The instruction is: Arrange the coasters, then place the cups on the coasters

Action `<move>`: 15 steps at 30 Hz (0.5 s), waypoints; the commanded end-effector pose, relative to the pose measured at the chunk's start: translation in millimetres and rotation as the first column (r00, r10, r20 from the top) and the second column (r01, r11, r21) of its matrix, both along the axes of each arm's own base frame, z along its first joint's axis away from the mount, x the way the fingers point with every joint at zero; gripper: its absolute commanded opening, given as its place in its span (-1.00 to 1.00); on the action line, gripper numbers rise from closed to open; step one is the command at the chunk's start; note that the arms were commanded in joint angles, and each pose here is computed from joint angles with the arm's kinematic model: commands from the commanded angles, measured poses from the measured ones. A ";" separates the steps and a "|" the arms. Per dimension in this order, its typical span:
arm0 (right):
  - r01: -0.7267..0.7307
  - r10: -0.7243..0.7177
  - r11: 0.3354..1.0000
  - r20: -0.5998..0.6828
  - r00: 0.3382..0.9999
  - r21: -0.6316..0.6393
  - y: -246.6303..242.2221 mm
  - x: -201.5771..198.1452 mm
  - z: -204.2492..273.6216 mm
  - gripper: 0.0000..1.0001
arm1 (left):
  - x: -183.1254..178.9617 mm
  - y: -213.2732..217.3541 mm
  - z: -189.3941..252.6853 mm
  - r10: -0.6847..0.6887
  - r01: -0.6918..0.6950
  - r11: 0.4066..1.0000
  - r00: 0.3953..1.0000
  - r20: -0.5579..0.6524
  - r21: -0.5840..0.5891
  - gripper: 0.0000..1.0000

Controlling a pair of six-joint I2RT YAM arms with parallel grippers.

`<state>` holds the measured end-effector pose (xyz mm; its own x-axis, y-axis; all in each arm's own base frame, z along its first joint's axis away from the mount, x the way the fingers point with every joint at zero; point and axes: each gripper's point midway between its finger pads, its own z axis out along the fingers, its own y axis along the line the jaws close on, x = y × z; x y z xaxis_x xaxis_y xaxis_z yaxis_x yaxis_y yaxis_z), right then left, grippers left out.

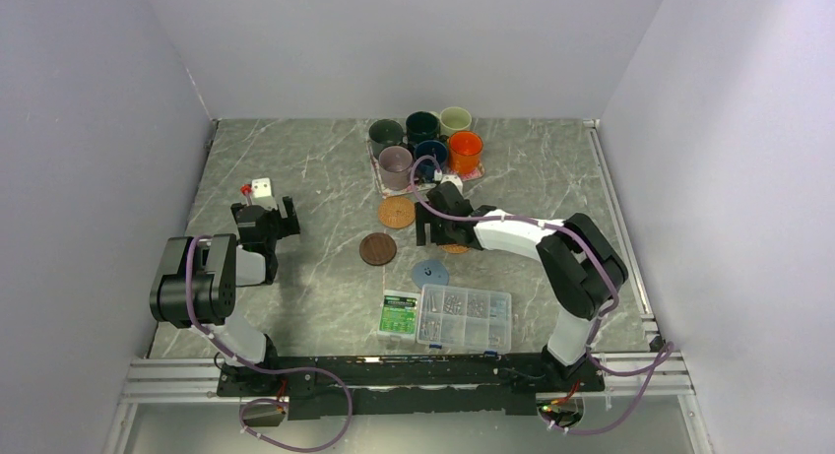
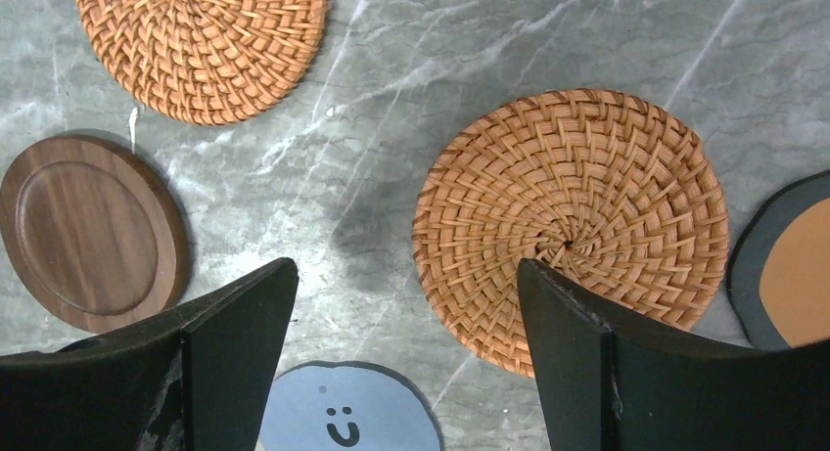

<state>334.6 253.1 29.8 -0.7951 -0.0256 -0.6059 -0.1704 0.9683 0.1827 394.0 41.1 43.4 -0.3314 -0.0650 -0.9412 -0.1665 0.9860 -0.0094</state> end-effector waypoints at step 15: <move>-0.007 0.007 1.000 -0.010 1.000 -0.020 -10.5 -1.3 5.7 0.78 | 5.5 -0.7 10.6 -0.015 0.014 1.000 0.999 0.047 0.009 0.87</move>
